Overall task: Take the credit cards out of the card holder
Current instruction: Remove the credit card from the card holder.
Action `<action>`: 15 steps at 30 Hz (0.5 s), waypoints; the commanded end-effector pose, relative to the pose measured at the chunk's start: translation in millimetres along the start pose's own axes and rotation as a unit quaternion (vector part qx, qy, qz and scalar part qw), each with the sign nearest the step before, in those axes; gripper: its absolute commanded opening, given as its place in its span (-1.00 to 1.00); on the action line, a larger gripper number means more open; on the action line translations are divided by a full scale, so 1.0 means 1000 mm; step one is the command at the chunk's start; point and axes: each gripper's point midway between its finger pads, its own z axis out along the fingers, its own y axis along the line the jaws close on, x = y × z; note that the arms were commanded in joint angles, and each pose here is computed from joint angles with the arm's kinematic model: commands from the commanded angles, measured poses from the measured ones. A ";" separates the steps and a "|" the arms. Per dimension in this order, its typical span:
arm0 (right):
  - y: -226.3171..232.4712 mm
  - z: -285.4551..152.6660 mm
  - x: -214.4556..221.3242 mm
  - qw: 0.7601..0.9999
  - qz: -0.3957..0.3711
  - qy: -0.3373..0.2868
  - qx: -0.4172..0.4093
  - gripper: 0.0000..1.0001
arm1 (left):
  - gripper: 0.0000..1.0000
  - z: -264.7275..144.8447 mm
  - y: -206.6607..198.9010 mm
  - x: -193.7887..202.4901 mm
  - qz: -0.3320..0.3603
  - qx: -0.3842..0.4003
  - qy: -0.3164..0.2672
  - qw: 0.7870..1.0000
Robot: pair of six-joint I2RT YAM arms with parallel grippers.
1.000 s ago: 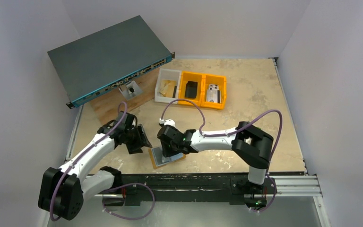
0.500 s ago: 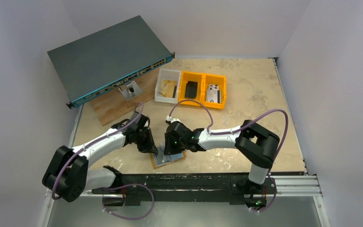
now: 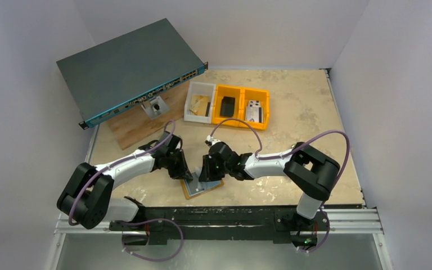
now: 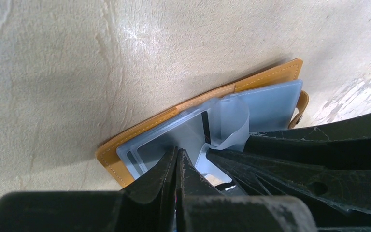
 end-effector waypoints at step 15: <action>0.025 -0.037 -0.032 0.998 -0.025 -0.050 -0.027 -0.18 | -0.96 -0.003 -0.031 -0.014 0.049 0.038 -0.010 0.998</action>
